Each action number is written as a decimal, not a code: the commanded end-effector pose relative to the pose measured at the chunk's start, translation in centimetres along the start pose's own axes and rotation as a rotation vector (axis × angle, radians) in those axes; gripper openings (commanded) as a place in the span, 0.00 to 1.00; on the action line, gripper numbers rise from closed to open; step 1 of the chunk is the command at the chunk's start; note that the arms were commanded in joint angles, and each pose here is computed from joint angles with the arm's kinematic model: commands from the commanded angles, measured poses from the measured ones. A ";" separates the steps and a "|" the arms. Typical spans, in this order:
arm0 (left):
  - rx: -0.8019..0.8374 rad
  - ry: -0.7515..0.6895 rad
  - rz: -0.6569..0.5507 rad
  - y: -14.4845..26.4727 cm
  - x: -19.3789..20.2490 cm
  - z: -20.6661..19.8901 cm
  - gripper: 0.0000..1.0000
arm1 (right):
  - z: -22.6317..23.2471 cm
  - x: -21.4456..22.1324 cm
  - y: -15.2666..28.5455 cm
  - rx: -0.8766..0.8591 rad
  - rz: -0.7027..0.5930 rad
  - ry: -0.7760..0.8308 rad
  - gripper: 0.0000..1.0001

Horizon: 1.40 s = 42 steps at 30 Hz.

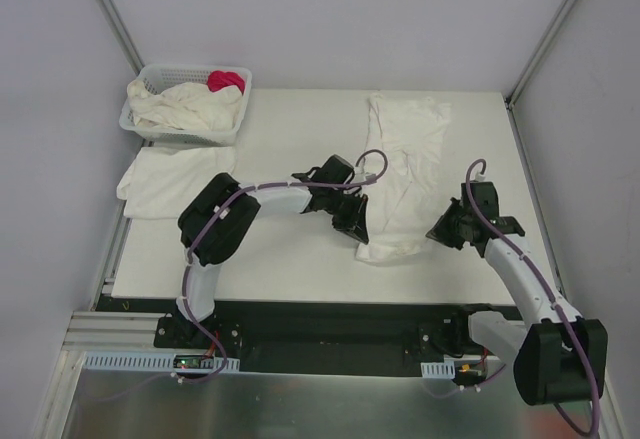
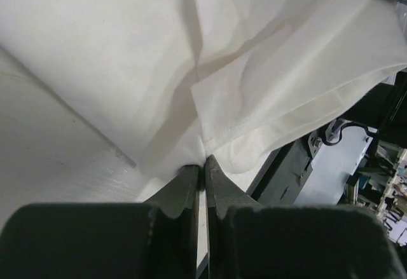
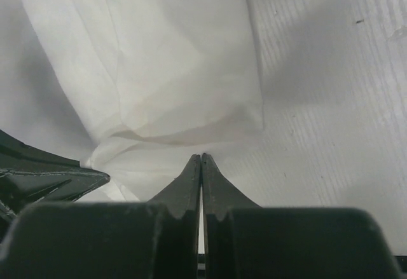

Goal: Fold and stack the t-shirts
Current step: Fold the folded rectangular tshirt in 1/3 of the way

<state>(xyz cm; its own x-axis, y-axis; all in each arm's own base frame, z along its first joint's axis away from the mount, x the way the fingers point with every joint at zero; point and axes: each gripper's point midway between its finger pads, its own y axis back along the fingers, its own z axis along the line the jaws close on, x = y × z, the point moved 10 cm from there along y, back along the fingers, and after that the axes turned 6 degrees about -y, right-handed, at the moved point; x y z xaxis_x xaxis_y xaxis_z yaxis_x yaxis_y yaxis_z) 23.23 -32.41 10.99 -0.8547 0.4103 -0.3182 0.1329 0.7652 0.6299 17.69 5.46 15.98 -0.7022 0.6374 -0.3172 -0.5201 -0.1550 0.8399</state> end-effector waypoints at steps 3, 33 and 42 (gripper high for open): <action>0.018 -0.077 -0.113 3.0 -4.0 -1.8 0.00 | 1.5 -2.5 0.1 -0.017 -0.090 -0.010 0.01; 0.087 -0.029 -0.184 3.4 -11.7 1.1 0.00 | 7.5 -11.3 -2.1 -0.053 -0.257 -0.130 0.01; 0.075 -0.036 -0.262 5.7 -14.0 2.2 0.00 | 8.0 -13.2 -4.6 -0.038 -0.248 -0.144 0.01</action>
<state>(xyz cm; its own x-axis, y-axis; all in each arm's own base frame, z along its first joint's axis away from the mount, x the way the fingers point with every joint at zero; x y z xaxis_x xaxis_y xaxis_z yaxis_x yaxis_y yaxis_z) 35.51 -33.06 15.44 -0.8635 0.2426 -0.4422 -0.0234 0.8565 0.5155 31.08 4.50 18.46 -0.5399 0.7417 -0.3981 -0.6260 -0.0375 0.7789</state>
